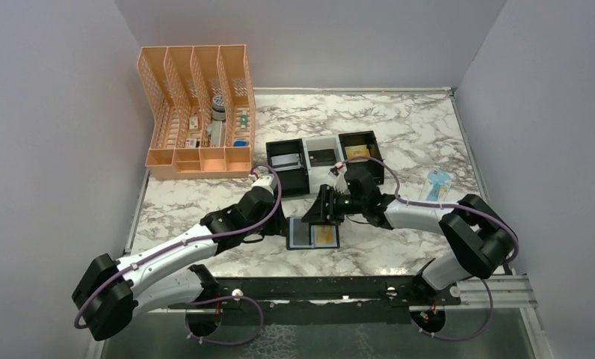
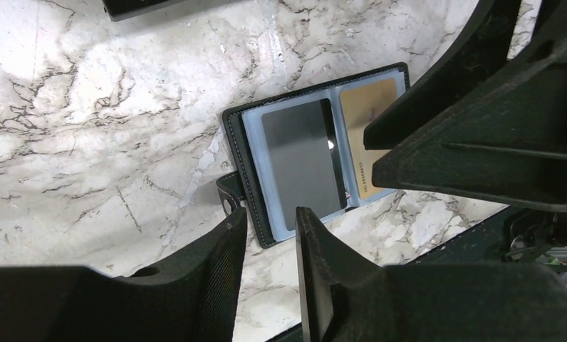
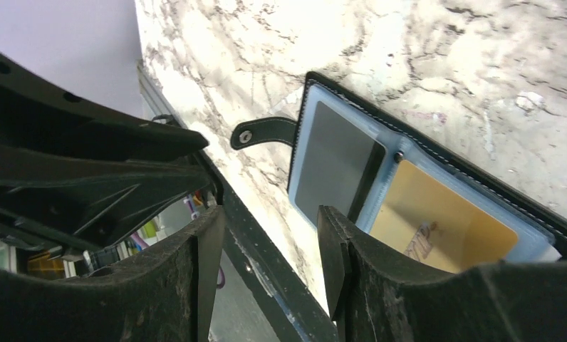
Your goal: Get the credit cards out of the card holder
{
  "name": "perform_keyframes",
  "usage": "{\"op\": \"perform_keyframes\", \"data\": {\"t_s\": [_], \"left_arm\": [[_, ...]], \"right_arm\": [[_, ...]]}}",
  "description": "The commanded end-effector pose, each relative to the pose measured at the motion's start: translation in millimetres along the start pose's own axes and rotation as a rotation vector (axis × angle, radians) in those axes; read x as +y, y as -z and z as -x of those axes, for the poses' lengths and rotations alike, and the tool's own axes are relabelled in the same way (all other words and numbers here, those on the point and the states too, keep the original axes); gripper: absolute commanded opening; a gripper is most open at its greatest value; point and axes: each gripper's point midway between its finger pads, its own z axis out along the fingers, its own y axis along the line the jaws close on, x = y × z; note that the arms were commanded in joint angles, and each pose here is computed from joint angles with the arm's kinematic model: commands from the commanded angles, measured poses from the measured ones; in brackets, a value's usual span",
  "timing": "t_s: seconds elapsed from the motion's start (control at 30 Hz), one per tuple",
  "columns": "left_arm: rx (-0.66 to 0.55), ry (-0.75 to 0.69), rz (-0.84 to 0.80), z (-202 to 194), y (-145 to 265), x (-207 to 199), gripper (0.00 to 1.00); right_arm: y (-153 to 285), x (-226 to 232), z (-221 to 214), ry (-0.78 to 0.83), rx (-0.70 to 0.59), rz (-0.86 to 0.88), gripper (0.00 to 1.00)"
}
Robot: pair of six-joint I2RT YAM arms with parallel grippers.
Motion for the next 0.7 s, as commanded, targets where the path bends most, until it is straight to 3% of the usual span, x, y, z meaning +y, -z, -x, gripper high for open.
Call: {"op": "perform_keyframes", "data": {"t_s": [0.0,0.27,0.5,0.67], "left_arm": [[-0.035,-0.007,-0.041,7.6,2.7,-9.2,0.36],[0.049,-0.019,-0.186,-2.8,-13.6,-40.7,0.37],[0.14,-0.027,-0.114,-24.2,-31.1,-24.6,0.37],[0.164,-0.045,-0.067,-31.0,-35.3,-13.4,0.34]], "right_arm": [[-0.3,-11.5,1.4,-0.006,-0.018,-0.07,0.51],[-10.8,-22.8,-10.1,-0.042,0.05,-0.074,0.44],[-19.5,-34.1,-13.8,-0.061,0.068,-0.086,0.39],[-24.7,-34.2,-16.8,-0.071,0.095,-0.064,0.3]]}}
